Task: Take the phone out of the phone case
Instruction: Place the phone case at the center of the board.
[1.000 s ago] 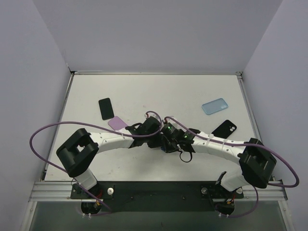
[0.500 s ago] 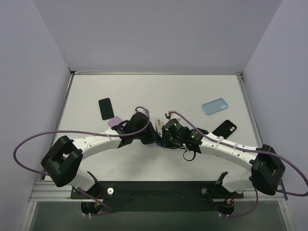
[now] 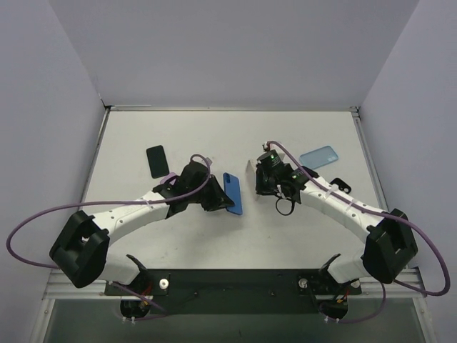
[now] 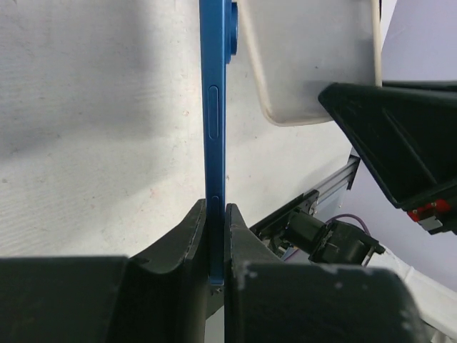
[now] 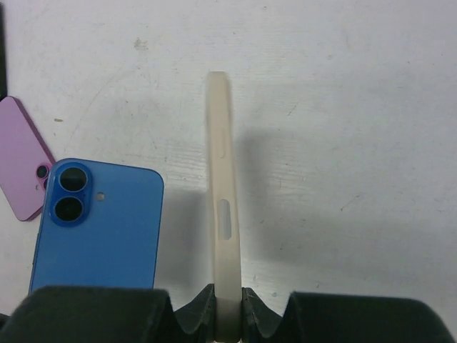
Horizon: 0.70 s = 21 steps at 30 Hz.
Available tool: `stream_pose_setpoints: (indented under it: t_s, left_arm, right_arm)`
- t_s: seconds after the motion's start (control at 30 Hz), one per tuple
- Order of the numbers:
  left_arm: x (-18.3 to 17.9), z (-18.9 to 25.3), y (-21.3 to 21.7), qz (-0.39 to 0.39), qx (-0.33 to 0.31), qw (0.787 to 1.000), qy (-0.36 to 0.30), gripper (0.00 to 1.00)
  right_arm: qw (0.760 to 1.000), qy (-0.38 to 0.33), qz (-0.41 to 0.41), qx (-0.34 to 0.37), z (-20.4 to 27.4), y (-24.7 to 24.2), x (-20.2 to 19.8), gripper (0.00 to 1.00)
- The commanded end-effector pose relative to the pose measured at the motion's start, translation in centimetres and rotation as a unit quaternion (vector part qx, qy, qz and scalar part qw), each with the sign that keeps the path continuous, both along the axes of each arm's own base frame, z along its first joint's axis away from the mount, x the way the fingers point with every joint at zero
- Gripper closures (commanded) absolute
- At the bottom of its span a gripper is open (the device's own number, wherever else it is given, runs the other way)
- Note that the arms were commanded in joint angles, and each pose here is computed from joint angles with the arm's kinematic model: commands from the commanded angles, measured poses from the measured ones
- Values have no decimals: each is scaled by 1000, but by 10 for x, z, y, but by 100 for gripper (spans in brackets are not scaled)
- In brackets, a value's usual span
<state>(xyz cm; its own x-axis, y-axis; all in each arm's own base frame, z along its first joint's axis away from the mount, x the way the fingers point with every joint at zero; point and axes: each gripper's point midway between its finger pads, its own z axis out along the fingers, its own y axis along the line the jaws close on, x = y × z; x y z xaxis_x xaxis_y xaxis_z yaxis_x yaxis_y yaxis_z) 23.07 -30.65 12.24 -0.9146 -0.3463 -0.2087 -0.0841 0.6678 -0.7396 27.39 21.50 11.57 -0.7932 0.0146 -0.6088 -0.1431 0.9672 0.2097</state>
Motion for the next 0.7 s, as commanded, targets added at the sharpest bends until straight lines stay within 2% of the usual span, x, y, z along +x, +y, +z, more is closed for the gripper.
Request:
stream_pose_setpoints:
  t_s: [0.0,0.13,0.27,0.37,0.43,0.53,0.67]
  left_arm:
    - [-2,39,-14,-20,-51,998,-30,100]
    - [-4,39,-11,-22,-51,998,-32,100]
    - [-5,41,-8,-29,-47,997,-46,100]
    - [-9,40,-7,-40,-52,997,-51,100]
    - [-10,39,-7,-43,-63,996,-55,100]
    - [-11,38,-9,-47,-73,995,-55,100]
    - [-13,30,-9,-50,-70,995,-45,100]
  right_arm:
    - [999,-19,-3,-41,16,-5,10,100]
    - [999,-12,-29,-19,19,-13,14,100]
    - [997,0,-73,22,18,-43,17,100]
    - [989,8,-96,111,14,-68,21,100]
    - [974,0,-121,190,17,-88,32,100]
    - [956,-14,-158,248,19,-118,55,100]
    - [941,5,-175,290,7,-132,73,100]
